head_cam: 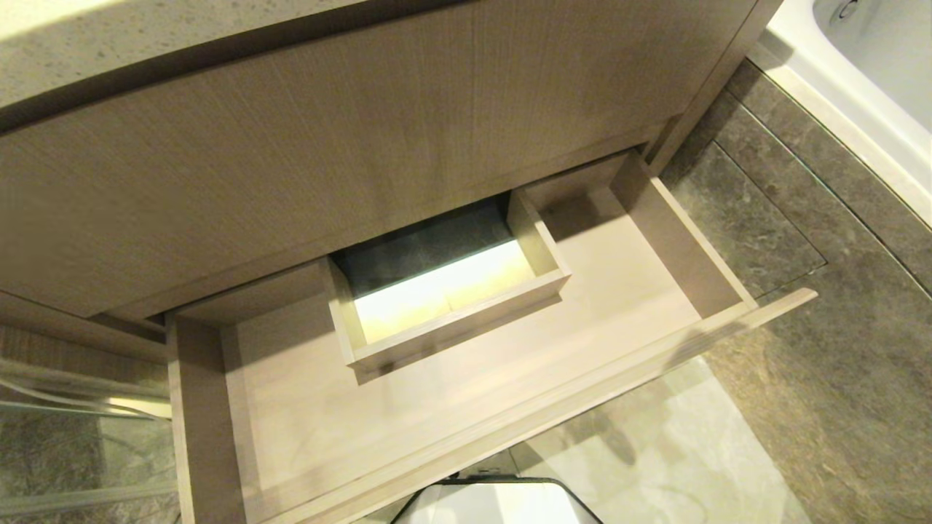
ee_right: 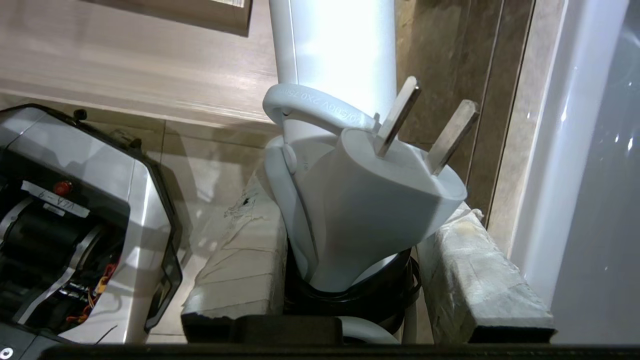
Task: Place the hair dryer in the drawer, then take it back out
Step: Place it on the countertop
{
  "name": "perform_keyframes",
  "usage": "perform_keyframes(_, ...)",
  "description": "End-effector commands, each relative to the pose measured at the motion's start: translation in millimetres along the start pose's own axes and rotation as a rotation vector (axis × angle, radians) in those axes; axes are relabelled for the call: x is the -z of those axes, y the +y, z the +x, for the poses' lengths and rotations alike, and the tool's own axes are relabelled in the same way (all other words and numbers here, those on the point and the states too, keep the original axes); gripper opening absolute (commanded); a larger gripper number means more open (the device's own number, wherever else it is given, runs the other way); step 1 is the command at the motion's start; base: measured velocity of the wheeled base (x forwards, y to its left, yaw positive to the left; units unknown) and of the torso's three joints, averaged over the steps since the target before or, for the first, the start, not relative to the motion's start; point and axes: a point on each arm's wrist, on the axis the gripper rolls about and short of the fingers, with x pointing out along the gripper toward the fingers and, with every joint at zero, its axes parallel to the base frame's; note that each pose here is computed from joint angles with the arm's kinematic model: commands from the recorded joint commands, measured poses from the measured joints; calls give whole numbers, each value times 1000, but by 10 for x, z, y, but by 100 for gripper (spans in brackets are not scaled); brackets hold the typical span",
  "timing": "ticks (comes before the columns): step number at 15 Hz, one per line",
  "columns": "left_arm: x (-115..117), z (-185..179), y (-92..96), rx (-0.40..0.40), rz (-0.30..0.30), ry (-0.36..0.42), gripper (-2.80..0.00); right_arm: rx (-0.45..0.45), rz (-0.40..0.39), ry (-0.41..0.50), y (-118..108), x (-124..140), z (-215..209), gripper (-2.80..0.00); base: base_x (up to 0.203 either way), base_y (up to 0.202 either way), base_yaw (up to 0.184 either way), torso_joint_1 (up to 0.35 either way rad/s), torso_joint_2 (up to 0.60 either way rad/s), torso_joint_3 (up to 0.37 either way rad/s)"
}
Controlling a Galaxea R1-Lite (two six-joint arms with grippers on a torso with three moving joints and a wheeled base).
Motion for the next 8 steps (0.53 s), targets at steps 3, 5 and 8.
perform_keyframes(3, -2, -1, 0, 0, 0, -2, -280, 13, -3, -19, -22, -8, 35, -280, 0, 0, 0, 0, 0, 0)
perform_keyframes(5, -3, -1, 0, 0, 0, -2, -280, 14, 2, -21, -24, -4, 49, -280, -4, -2, 36, -1, 1, 1)
perform_keyframes(8, -3, -1, 0, 0, 0, -2, -280, 15, 1, -22, -26, -2, 56, -280, -3, -4, 145, 0, 4, 1)
